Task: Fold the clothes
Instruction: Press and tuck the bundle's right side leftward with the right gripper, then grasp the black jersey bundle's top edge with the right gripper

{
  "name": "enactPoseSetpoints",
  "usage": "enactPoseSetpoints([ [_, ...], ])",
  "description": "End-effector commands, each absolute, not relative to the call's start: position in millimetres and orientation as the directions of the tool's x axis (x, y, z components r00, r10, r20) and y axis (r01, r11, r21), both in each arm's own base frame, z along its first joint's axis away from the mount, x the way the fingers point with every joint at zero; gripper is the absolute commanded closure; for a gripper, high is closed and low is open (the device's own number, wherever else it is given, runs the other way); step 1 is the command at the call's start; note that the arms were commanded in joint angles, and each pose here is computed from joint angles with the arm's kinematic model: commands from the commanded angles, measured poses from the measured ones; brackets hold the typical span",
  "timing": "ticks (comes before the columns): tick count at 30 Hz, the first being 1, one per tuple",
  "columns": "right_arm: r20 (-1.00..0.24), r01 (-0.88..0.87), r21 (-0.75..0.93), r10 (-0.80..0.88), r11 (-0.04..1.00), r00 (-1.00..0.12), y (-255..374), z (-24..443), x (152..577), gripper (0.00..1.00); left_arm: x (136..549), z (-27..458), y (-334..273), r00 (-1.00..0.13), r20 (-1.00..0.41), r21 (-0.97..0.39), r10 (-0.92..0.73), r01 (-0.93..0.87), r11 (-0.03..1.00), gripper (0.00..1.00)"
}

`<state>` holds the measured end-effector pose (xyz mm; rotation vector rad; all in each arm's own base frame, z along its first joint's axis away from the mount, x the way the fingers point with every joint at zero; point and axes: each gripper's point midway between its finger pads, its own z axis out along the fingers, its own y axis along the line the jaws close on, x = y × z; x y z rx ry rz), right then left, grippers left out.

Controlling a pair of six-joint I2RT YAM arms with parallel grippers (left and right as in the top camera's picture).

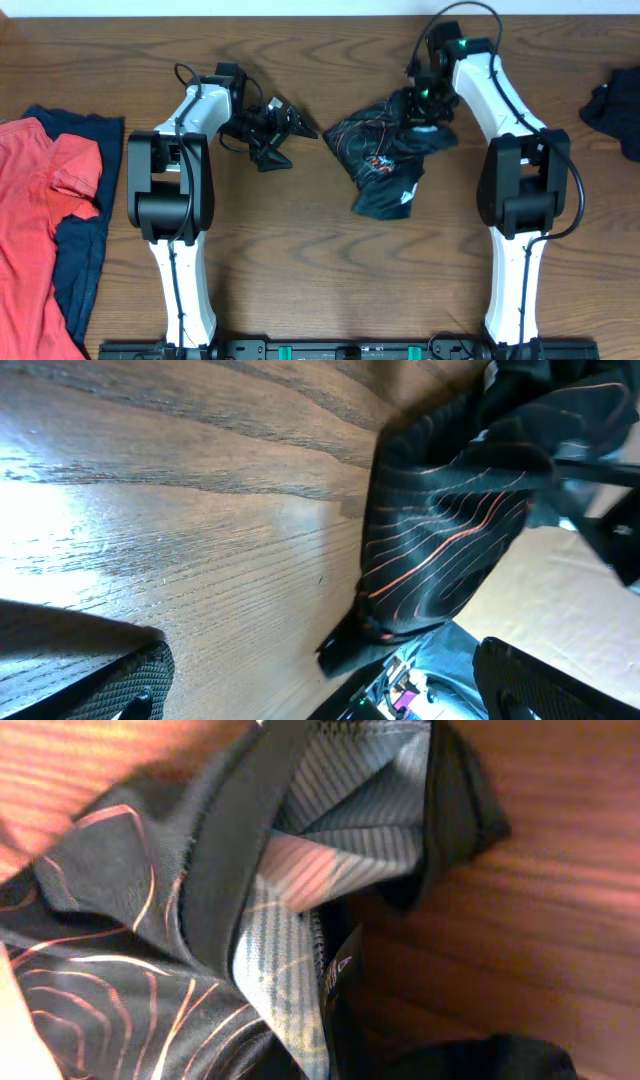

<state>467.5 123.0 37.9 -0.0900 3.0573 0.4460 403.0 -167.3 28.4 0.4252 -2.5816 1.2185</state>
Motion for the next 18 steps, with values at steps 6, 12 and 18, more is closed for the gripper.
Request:
enactPoseSetpoints([
  [6, -0.111, -0.077, 0.12, -0.063, 0.99, -0.992, 101, 52, 482, 0.99, 385, -24, -150, -0.91, 0.38, -0.593, -0.167, -0.378, 0.711, 0.02],
  [12, -0.108, -0.059, 0.087, -0.05, 0.994, -0.993, 95, 52, 482, 0.99, 385, -24, -150, -0.91, 0.38, -0.593, -0.167, -0.378, 0.711, 0.02],
  [18, -0.148, -0.039, 0.027, -0.035, 0.999, -0.988, 86, 63, 490, 0.99, 385, -24, -150, -0.91, 0.38, -0.593, -0.167, -0.378, 0.711, 0.02],
])
